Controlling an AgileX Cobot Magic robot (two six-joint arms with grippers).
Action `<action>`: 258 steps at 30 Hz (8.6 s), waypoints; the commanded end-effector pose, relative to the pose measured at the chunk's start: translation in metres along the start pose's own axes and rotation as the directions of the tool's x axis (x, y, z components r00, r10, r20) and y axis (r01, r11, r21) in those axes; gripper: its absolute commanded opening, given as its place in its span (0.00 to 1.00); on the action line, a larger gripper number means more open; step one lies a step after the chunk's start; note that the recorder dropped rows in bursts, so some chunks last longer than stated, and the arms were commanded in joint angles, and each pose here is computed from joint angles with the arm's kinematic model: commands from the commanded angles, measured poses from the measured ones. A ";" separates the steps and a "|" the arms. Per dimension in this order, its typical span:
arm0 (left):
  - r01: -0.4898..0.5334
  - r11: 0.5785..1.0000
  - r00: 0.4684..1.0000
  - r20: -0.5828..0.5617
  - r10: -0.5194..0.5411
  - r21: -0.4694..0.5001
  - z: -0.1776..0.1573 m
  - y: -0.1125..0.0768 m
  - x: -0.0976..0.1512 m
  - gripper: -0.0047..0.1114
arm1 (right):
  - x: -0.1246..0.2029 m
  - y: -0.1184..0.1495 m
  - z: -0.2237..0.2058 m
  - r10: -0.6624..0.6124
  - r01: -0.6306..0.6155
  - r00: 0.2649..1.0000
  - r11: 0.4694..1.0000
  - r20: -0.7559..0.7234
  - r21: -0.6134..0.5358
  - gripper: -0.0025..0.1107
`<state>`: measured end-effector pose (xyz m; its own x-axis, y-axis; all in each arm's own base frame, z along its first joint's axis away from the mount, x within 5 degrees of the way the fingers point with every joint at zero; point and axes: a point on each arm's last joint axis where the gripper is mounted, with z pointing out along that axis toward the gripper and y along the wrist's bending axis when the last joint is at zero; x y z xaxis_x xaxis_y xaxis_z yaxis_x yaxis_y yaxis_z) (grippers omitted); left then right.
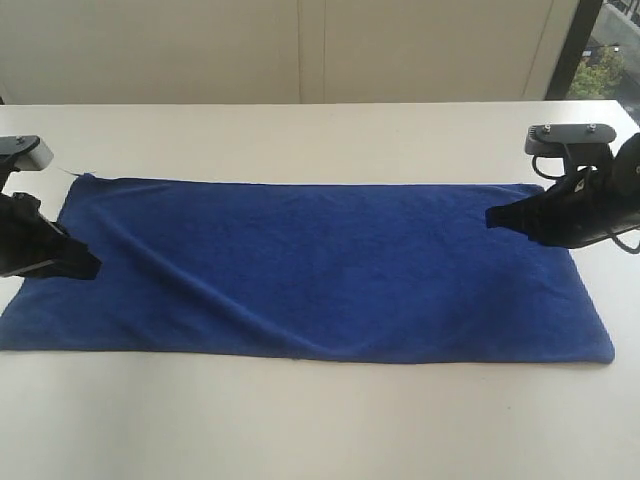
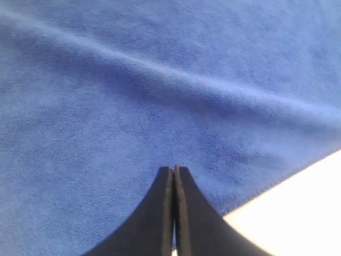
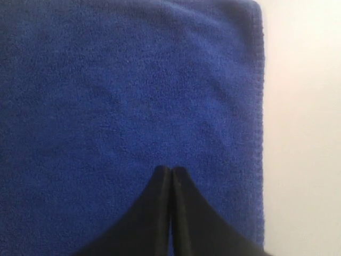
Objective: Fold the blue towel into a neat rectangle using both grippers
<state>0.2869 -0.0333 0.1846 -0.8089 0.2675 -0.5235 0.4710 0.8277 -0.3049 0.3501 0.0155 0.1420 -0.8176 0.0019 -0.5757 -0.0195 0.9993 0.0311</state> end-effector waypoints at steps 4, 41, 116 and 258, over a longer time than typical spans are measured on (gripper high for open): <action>-0.021 0.999 1.000 -0.011 0.021 0.048 -0.002 -0.007 0.003 0.04 | 0.005 0.000 0.009 -0.010 0.010 1.000 1.000 -0.006 0.002 0.02; -0.029 0.994 0.949 -0.314 -0.006 -0.106 0.026 0.026 0.037 0.04 | -0.001 -0.001 0.009 -0.053 0.053 0.997 0.999 0.053 0.009 0.02; 0.072 0.918 0.802 0.570 0.179 -0.390 -0.128 -0.093 0.106 0.04 | 0.010 -0.043 -0.006 0.096 -0.094 0.995 0.993 -0.017 0.070 0.45; 0.072 0.918 0.802 0.570 0.179 -0.390 -0.128 -0.093 0.106 0.04 | -0.013 0.388 0.031 -0.499 0.596 0.803 0.674 0.325 -0.437 0.02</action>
<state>0.1137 -0.0184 0.2613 -0.3601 0.0973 -0.9278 0.2379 0.9712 0.0096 0.3682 0.4034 0.1419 -0.4764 -0.4957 -0.7261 -0.7523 0.6573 0.0448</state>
